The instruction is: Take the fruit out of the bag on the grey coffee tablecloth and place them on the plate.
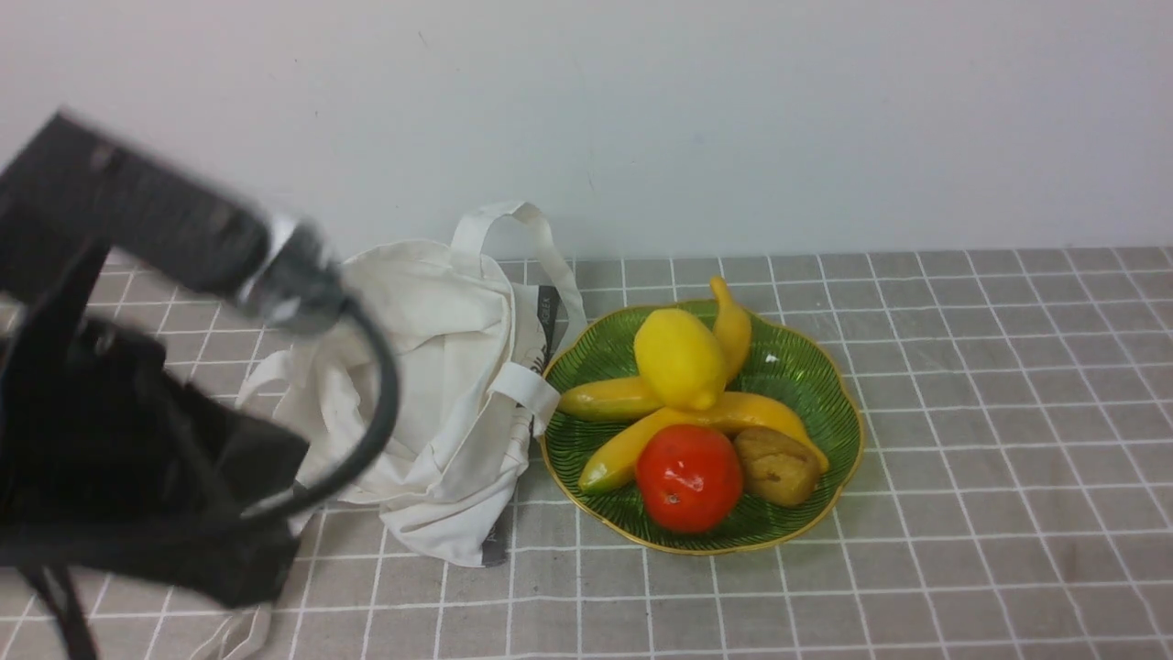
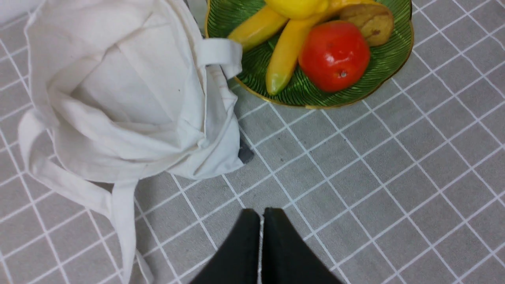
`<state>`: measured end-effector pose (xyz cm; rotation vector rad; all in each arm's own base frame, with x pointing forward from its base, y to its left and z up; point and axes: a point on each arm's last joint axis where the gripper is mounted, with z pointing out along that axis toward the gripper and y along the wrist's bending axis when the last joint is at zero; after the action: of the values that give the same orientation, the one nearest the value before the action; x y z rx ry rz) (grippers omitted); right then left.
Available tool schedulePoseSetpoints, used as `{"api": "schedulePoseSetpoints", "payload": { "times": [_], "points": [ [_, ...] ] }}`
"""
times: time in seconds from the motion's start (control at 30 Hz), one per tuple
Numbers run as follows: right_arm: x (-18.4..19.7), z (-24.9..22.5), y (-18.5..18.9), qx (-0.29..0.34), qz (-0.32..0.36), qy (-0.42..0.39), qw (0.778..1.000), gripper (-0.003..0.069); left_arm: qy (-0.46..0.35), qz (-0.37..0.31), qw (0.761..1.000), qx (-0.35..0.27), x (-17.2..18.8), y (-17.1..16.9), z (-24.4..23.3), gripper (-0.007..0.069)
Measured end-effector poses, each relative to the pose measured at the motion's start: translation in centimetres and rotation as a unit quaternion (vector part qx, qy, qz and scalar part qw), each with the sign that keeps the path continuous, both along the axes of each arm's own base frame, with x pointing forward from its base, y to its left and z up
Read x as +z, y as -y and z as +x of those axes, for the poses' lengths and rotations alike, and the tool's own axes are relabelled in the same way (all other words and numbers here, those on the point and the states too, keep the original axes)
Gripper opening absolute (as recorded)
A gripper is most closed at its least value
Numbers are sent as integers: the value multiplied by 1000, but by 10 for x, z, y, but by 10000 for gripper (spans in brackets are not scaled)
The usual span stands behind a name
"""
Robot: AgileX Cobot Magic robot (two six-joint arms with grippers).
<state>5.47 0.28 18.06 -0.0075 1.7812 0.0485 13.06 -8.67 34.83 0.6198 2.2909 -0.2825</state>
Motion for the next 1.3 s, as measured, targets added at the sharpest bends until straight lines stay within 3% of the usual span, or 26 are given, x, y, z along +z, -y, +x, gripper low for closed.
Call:
{"api": "schedulePoseSetpoints", "payload": {
  "times": [0.1,0.4,1.03,1.3],
  "points": [
    [0,0,0,0,0,0,1000,-14,29,-31,999,0,-42,-14,-22,-8],
    [0,0,0,0,0,0,1000,-14,82,-70,994,-3,-85,-27,-42,-8],
    [0,0,0,0,0,0,1000,-14,72,-51,996,-3,-97,-31,-45,-8],
    [0,0,0,0,0,0,1000,-14,174,-97,977,80,-122,-58,-62,-8]
  ]
}}
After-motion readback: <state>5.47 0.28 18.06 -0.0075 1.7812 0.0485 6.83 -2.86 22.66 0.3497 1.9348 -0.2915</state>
